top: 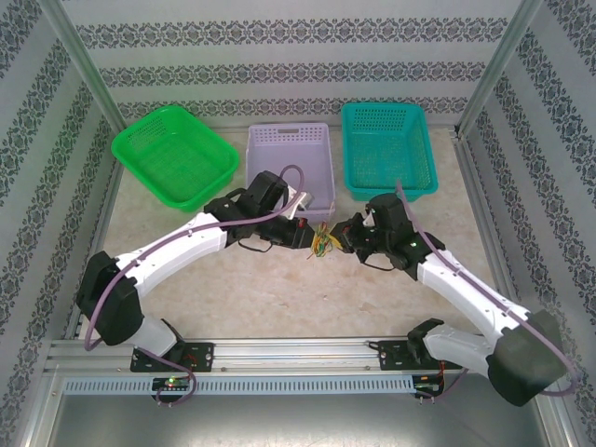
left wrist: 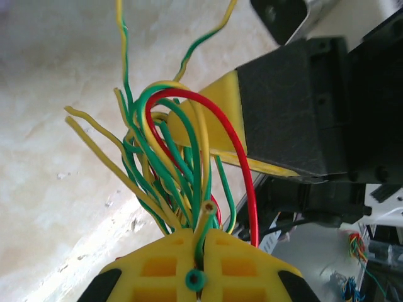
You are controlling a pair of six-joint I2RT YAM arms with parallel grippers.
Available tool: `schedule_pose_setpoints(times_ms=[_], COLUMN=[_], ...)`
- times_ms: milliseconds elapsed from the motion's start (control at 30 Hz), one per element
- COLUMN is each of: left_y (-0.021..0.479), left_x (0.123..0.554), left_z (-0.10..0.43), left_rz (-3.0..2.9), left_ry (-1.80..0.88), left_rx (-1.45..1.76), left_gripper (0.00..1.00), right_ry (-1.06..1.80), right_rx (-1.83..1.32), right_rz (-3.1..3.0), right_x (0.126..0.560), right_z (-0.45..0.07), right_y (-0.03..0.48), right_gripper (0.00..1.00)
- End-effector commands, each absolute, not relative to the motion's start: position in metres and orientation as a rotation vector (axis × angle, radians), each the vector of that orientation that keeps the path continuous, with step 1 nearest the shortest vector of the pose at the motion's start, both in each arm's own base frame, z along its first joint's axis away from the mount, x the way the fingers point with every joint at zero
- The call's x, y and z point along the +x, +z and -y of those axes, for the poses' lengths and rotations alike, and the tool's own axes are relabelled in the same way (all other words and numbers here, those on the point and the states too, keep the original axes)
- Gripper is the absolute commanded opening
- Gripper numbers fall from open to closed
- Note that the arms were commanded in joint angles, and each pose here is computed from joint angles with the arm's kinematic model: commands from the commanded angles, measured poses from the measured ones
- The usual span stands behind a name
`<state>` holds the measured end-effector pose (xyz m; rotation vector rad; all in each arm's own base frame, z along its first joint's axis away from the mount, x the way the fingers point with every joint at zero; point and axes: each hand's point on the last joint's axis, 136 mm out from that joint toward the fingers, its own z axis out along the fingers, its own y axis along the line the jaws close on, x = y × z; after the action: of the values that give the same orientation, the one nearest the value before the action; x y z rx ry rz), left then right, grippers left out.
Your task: Untangle the cables
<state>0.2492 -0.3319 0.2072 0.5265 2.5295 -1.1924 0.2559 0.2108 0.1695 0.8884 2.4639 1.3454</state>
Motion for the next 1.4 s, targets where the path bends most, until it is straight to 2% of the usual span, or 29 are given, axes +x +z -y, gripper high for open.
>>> schedule_pose_setpoints(times_ms=[0, 167, 233, 267, 300, 333, 367, 500, 533, 667, 900, 1033, 1167, 1367], left_y=[0.261, 0.278, 0.275, 0.272, 0.269, 0.265, 0.262, 0.264, 0.266, 0.269, 0.245, 0.232, 0.223, 0.203], left_x=[0.261, 0.273, 0.275, 0.274, 0.274, 0.272, 0.272, 0.275, 0.276, 0.277, 0.282, 0.282, 0.278, 0.267], left_z=[0.337, 0.324, 0.323, 0.325, 0.326, 0.327, 0.327, 0.318, 0.316, 0.336, 0.351, 0.360, 0.368, 0.381], left_rz=[-2.300, -2.161, -2.160, -2.184, -2.210, -2.248, -2.284, -2.405, -2.437, -2.560, -2.682, -2.695, -2.714, -2.776], left_ry=[-1.279, -1.324, -1.359, -1.368, -1.373, -1.372, -1.357, -1.240, -1.210, -1.242, -1.166, -1.231, -1.278, -1.264], left_rx=[0.431, 0.246, 0.200, 0.192, 0.190, 0.187, 0.178, 0.128, 0.107, 0.134, 0.191, 0.161, 0.147, 0.148], left_gripper=[0.00, 0.00, 0.00, 0.06, 0.20, 0.40, 0.52, 0.76, 0.79, 0.77, 0.68, 0.58, 0.56, 0.46], right_ry=[1.265, 1.341, 1.339, 1.324, 1.299, 1.280, 1.249, 1.066, 1.019, 0.909, 0.937, 0.962, 0.986, 1.013], right_rx=[1.099, 1.240, 1.198, 1.140, 1.085, 1.006, 0.921, 0.622, 0.549, 0.357, 0.186, 0.181, 0.192, 0.237], right_rz=[-2.387, -2.296, -2.282, -2.289, -2.307, -2.322, -2.345, -2.439, -2.448, -2.457, -2.449, -2.443, -2.429, -2.404], right_x=[0.258, 0.254, 0.255, 0.257, 0.258, 0.261, 0.263, 0.267, 0.268, 0.273, 0.273, 0.269, 0.267, 0.267], right_z=[-0.180, -0.166, -0.164, -0.164, -0.164, -0.166, -0.167, -0.167, -0.167, -0.172, -0.197, -0.203, -0.204, -0.201], right_y=[0.147, 0.141, 0.147, 0.154, 0.159, 0.169, 0.175, 0.190, 0.194, 0.208, 0.223, 0.225, 0.225, 0.228], right_gripper=[0.00, 0.00, 0.00, 0.00, 0.00, 0.00, 0.00, 0.00, 0.00, 0.00, 0.00, 0.00, 0.00, 0.00])
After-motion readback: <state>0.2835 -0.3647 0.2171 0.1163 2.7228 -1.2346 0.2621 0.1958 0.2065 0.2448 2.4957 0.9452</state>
